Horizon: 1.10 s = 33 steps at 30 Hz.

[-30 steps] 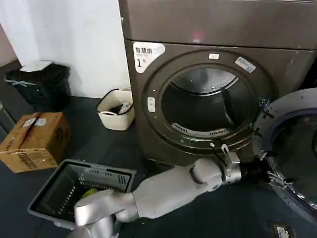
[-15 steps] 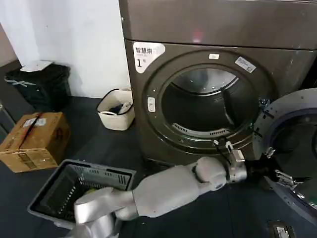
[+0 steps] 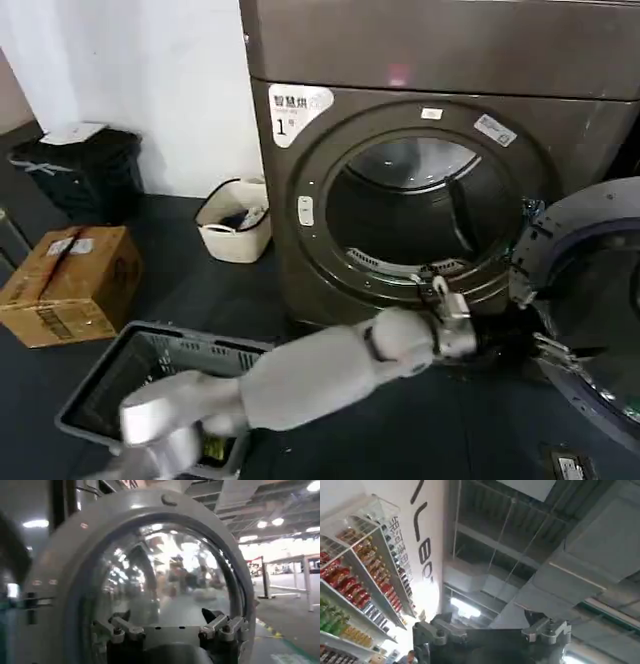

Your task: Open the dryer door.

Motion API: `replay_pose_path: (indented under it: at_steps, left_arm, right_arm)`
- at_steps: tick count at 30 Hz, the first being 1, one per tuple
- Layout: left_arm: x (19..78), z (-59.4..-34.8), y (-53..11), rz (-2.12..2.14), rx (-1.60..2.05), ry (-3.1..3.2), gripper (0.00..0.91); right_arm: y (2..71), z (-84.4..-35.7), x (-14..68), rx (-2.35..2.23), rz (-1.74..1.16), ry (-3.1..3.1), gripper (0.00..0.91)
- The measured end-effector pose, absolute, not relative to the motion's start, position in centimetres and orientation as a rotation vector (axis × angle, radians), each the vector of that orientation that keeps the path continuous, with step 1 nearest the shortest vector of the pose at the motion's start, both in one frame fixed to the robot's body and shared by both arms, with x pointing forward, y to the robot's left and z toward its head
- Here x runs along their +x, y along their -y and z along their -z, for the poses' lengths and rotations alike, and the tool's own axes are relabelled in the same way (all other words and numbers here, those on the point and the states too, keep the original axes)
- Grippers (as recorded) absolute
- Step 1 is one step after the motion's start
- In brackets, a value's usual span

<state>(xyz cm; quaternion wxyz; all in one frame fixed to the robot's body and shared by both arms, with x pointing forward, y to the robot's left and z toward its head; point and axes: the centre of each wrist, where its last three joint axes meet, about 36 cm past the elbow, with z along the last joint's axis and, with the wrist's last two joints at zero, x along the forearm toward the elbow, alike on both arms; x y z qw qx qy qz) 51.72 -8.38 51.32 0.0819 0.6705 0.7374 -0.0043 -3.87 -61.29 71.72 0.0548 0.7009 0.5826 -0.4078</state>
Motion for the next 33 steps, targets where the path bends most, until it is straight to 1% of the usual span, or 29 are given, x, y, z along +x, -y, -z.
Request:
replay_pose_path:
  at_steps: [15, 19, 25, 33]
  left_arm:
    - [51.6, -54.4, 1.1, -0.063, 1.917, -2.164, 0.907]
    - [51.7, -54.8, -1.3, -0.143, 1.867, -2.155, 0.907]
    - [51.5, -55.2, -4.9, -0.244, 1.815, -2.174, 0.907]
    - [51.7, -54.6, -9.6, -0.377, 1.729, -2.231, 0.907]
  right_arm:
    - [61.3, -72.1, -3.9, 2.119, 1.24, -1.766, 0.907]
    - [61.3, -72.1, -3.8, 2.116, 1.239, -1.771, 0.907]
    - [61.3, -72.0, -3.4, 2.105, 1.235, -1.781, 0.907]
    - [61.2, -72.0, -3.6, 2.124, 1.232, -1.774, 0.907]
